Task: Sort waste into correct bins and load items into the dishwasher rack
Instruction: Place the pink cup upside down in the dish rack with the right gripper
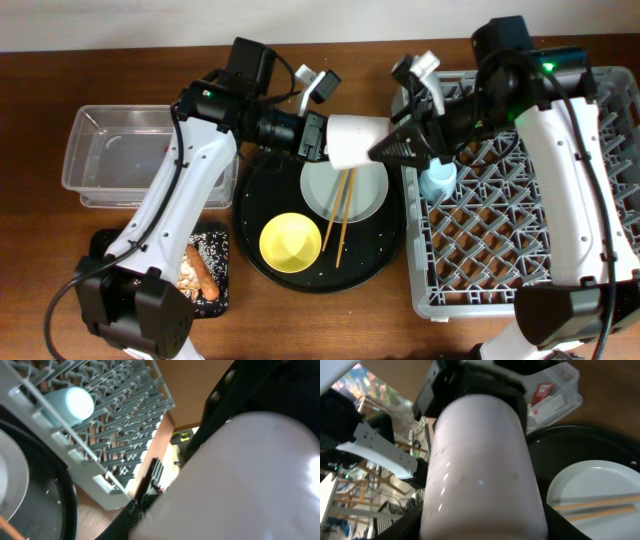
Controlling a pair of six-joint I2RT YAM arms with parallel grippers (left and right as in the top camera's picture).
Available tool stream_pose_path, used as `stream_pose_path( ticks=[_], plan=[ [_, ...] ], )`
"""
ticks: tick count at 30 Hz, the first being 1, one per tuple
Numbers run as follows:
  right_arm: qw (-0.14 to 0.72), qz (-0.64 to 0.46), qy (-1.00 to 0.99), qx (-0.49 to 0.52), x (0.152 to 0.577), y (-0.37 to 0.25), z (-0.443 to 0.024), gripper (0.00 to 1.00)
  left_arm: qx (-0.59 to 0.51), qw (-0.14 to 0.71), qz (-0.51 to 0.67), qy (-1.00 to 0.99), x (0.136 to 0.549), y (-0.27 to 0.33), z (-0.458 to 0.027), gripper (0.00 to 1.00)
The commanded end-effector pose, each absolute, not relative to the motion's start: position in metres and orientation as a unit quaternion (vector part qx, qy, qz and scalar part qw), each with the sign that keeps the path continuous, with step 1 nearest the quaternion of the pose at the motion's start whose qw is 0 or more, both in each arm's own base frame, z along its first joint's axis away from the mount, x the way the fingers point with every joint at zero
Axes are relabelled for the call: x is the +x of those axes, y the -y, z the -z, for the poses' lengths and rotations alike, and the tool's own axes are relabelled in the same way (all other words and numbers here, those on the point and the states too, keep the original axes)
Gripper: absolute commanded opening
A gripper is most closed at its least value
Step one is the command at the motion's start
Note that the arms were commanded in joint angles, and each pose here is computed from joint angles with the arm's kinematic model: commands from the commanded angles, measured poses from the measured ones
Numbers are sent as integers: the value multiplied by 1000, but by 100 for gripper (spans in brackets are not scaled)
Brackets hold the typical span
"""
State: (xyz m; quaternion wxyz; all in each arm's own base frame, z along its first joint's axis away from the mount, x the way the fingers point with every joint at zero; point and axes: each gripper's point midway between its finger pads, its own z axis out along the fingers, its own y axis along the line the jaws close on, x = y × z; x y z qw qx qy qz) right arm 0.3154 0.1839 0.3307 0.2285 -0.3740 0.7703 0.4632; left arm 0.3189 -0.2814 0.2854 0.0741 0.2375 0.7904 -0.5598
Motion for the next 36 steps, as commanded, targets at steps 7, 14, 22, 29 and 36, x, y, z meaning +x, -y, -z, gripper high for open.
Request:
stream_pose_path(
  ticks=[7,14,22,29,36],
  plan=[
    [228,-458,-790,-339,317,-162,-335,54,237,85,515,-820,326,276,-264,47],
    [105,-256,-945,-173,326,-101,-271,51,201,82,438,-872,337,250,-237,53],
    [50,-123,-991,-29,319,-54,-248,48,182,56,394,-899,330,236,-221,52],
    [-38,-82,-996,5,266,-39,-208,40,176,46,381,-906,327,232,-217,52],
    [-102,-73,-992,10,241,-36,-172,40,178,47,381,-906,327,233,-217,52]
  ],
)
